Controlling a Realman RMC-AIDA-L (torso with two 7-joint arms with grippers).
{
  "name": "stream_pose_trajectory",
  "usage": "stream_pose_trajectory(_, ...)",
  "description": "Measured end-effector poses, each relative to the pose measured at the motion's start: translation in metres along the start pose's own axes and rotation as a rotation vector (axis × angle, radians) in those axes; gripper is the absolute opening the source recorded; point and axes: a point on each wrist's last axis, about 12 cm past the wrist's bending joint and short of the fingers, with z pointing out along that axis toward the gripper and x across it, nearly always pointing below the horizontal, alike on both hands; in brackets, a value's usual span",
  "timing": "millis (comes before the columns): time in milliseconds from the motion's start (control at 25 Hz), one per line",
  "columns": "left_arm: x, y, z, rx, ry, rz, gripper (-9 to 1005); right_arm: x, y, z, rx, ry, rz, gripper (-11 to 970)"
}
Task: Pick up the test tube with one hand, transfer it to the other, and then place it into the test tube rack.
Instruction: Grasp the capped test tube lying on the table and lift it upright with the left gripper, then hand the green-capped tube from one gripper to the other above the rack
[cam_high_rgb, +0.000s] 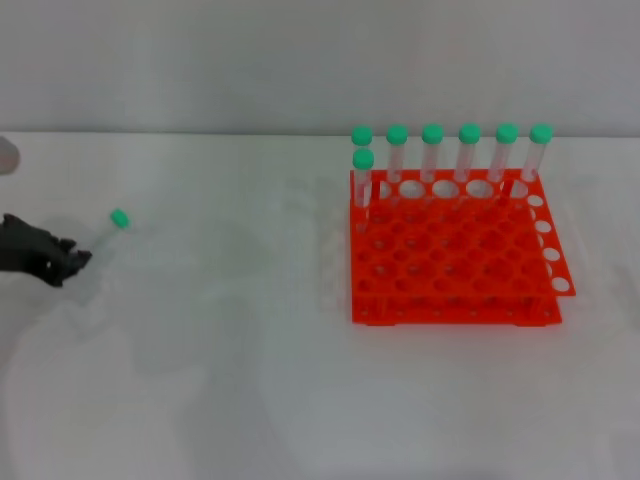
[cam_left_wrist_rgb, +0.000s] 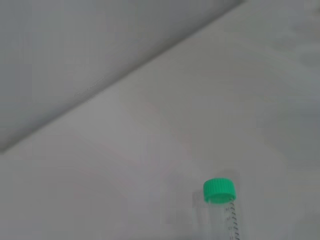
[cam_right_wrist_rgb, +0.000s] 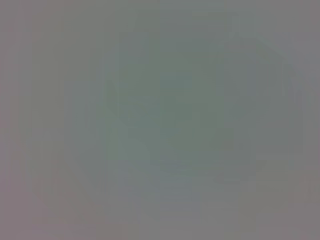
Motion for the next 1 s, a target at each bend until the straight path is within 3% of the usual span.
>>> stream_pose_trajectory(80,-0.002,0.001,-0.002,-0.008,-0.011,-0.001,195,0.000,0.000,0.001,-0.002,-0.001,-0.001,855)
stream_pose_trajectory(520,-0.037,-0.015,-0.014,0.024,-0.409,-0.122,195,-0.001,0.005,0.004,-0.031,-0.010,0.002,855)
stream_pose_trajectory(720,-0.042,-0.029,-0.006,0.063,-0.568,-0.153,195,-0.001,0.007,0.006,-0.046,-0.008,0.004,855)
stream_pose_trajectory(880,-0.044,-0.047,0.003,0.133,-0.687,-0.161,195,-0.004,0.011,0.009,-0.149,-0.005,0.042,855)
stream_pose_trajectory(1000,-0.047,-0.065,0.008,0.203,-0.748,-0.141,195,-0.008,0.017,0.016,-0.297,0.018,0.105,855)
